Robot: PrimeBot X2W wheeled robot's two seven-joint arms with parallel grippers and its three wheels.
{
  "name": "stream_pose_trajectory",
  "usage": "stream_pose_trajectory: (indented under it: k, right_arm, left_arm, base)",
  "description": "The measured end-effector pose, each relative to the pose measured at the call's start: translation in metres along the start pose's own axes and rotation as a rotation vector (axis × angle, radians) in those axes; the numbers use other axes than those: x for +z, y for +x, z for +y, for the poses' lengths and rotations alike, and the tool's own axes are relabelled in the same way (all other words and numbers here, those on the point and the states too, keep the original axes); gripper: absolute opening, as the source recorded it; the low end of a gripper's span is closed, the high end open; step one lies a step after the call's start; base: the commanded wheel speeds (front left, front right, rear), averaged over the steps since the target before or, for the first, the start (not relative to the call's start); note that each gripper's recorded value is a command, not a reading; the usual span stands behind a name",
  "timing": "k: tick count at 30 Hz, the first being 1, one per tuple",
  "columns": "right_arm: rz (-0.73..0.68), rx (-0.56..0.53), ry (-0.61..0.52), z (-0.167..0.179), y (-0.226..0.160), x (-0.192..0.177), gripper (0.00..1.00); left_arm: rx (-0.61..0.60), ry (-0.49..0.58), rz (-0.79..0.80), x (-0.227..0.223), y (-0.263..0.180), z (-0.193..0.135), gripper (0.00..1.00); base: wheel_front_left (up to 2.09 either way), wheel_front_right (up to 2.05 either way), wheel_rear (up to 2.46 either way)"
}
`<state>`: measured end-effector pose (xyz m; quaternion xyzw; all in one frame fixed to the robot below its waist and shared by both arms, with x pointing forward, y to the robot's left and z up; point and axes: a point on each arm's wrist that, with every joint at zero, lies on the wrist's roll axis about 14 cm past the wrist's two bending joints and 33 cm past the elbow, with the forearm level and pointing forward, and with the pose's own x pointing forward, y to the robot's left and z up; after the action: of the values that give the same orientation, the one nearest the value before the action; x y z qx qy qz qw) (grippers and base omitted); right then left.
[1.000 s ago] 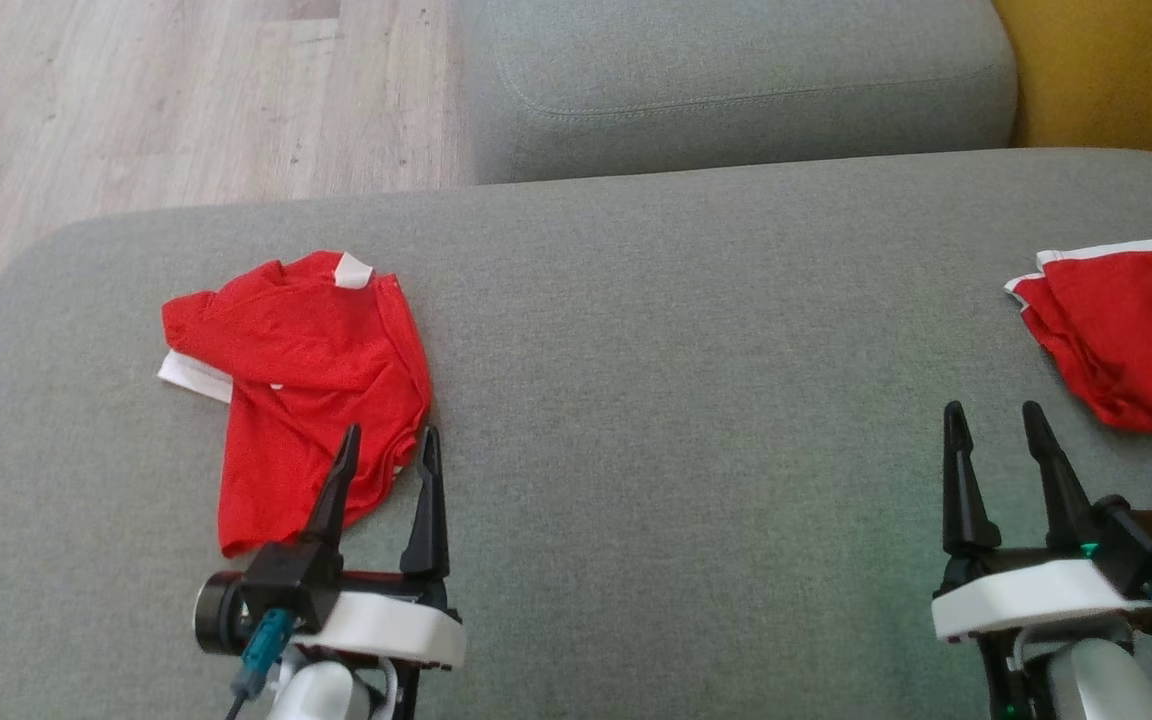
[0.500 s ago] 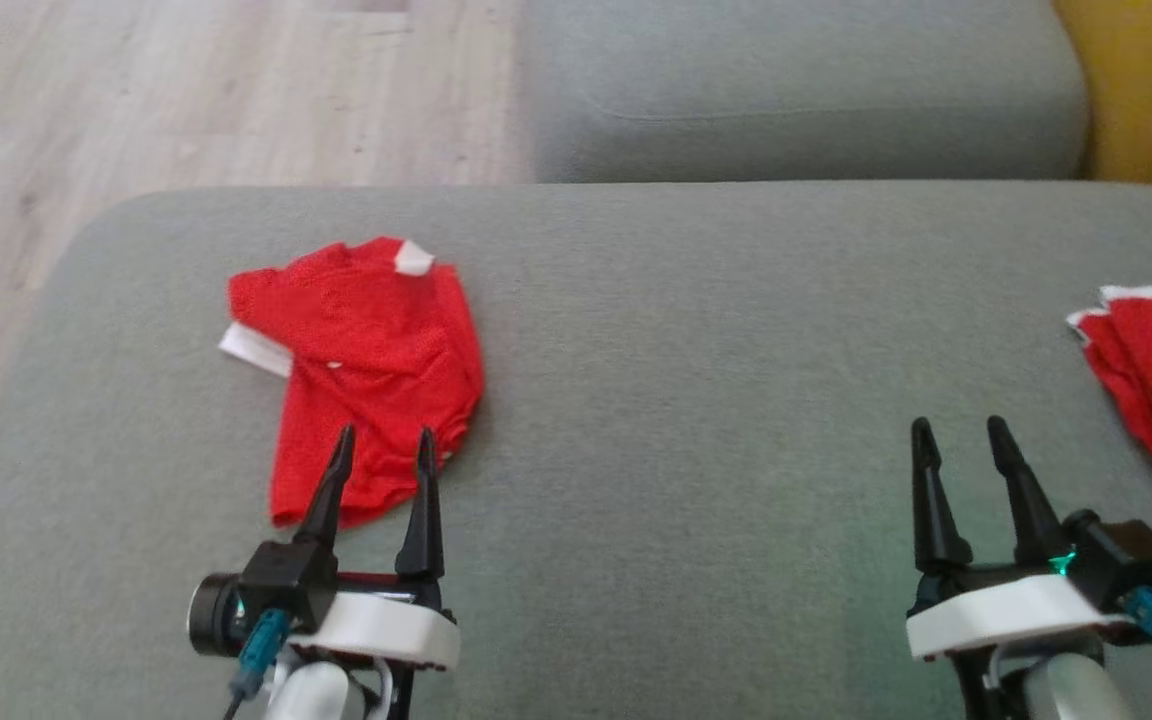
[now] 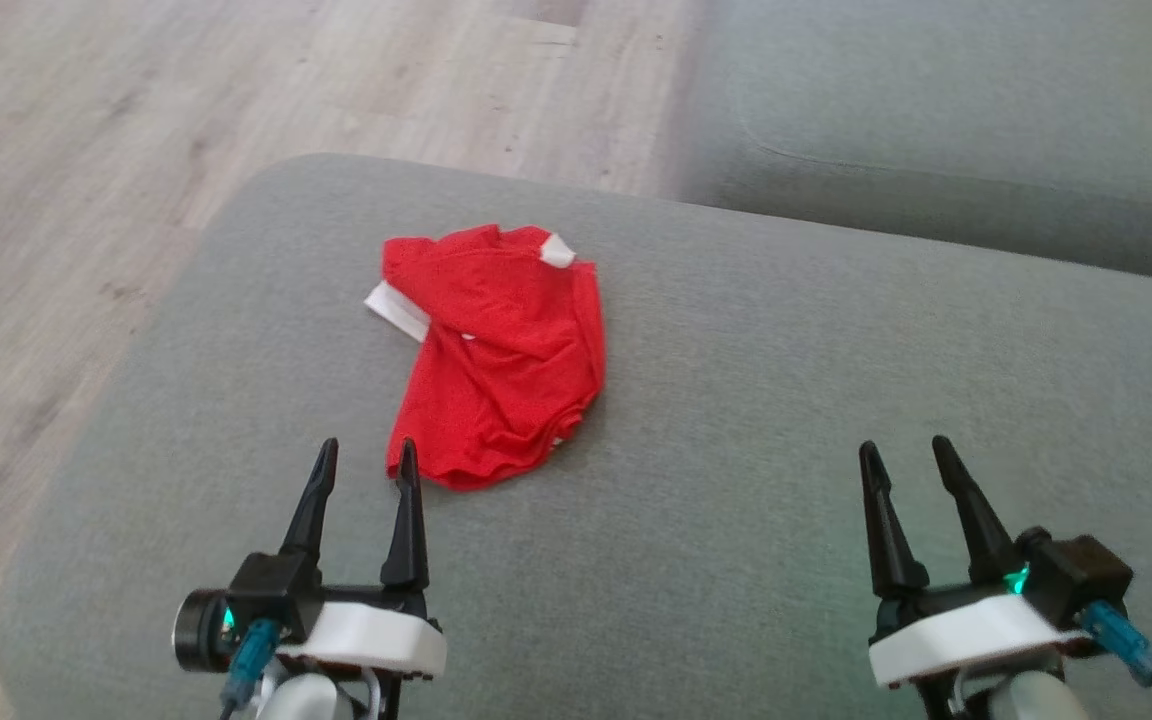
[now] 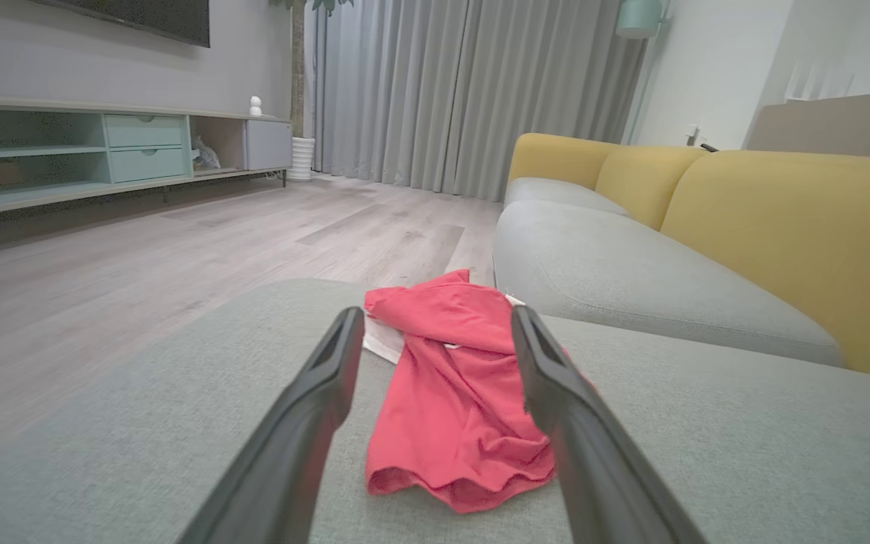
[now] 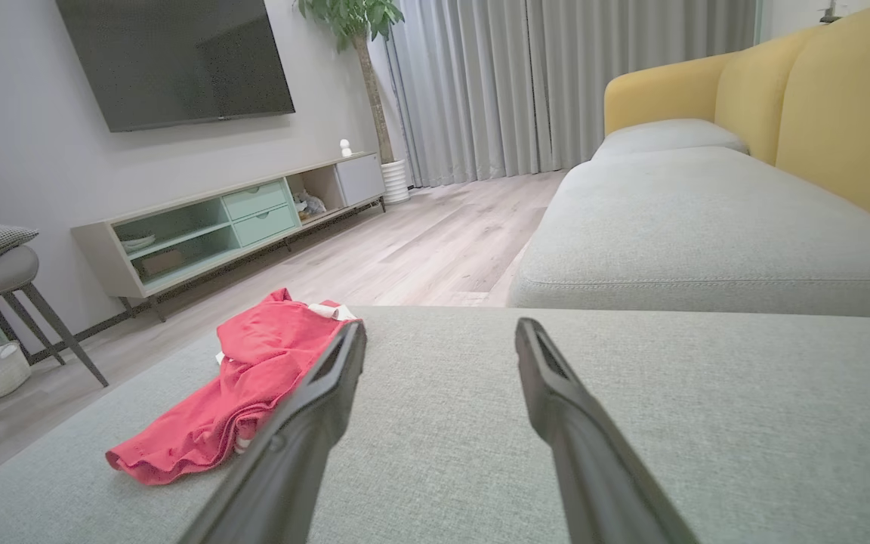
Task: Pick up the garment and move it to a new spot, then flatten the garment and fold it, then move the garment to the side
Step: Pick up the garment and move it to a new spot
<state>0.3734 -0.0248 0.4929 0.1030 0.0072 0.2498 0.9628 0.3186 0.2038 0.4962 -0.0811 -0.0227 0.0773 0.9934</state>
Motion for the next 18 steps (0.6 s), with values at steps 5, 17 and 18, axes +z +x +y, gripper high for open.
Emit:
stream_pose_trajectory:
  k: [5, 17, 18]
  right_arm:
    - [0.014, 0.025, 0.007, 0.008, 0.001, -0.004, 1.00]
    - [0.037, -0.020, 0.028, -0.008, 0.000, -0.015, 1.00]
    - [0.041, -0.026, 0.030, -0.010, 0.000, -0.016, 1.00]
  left_arm:
    - [0.028, -0.002, 0.000, -0.001, -0.007, 0.009, 1.00]
    - [-0.028, 0.023, 0.038, -0.010, 0.011, -0.004, 1.00]
    - [-0.044, 0.033, 0.039, -0.010, 0.017, -0.008, 1.00]
  base:
    - [0.00, 0.00, 0.00]
    - [0.00, 0.00, 0.00]
    - [0.00, 0.00, 0.00]
